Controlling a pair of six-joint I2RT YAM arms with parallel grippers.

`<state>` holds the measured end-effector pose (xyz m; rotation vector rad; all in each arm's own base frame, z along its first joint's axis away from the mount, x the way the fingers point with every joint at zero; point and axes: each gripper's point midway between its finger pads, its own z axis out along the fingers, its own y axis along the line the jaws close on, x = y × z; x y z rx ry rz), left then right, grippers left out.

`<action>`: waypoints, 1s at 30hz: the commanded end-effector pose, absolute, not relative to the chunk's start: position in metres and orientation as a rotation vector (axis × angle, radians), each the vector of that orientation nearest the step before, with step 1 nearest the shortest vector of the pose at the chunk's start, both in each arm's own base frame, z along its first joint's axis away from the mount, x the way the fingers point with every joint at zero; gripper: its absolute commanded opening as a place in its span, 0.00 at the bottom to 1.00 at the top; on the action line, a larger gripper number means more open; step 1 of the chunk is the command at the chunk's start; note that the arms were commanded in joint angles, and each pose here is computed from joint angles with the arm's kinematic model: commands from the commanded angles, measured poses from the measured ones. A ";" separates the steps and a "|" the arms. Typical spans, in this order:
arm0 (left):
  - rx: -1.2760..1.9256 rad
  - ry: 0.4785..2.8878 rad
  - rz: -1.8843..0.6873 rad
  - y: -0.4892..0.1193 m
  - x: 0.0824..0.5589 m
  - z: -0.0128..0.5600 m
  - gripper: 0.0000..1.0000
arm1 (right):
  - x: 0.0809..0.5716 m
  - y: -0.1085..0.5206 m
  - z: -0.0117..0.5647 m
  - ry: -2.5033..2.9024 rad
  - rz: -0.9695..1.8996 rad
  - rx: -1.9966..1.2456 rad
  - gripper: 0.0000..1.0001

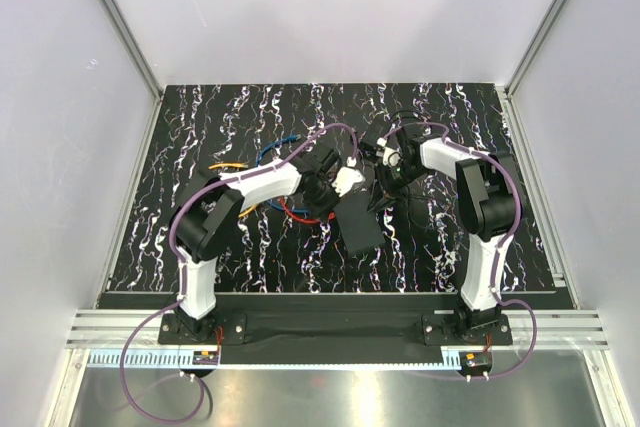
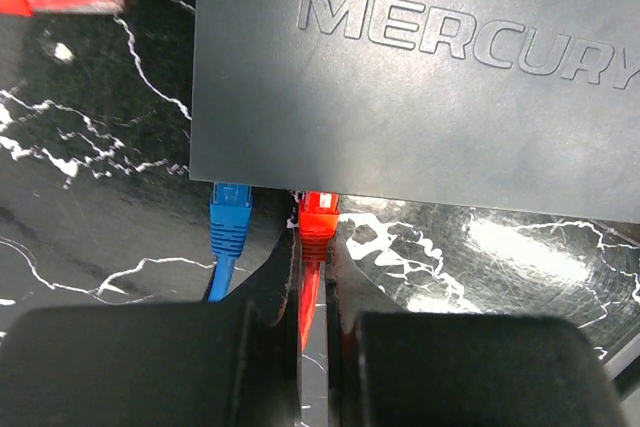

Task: Insert the plug into the switch port

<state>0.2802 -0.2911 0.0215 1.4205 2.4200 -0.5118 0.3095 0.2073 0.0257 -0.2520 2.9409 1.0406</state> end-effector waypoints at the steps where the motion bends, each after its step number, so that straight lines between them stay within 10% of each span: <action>1: 1.374 1.820 -0.778 -0.395 0.337 0.097 0.03 | 0.326 0.225 0.023 2.866 1.088 -0.299 0.21; 20: 1.392 1.814 -0.711 -0.328 0.319 0.164 0.36 | 0.349 0.169 0.052 2.846 0.949 -0.164 0.42; 30: 1.158 2.016 -0.571 -0.170 0.312 0.171 0.52 | 0.344 0.174 0.122 2.698 1.010 -0.231 0.68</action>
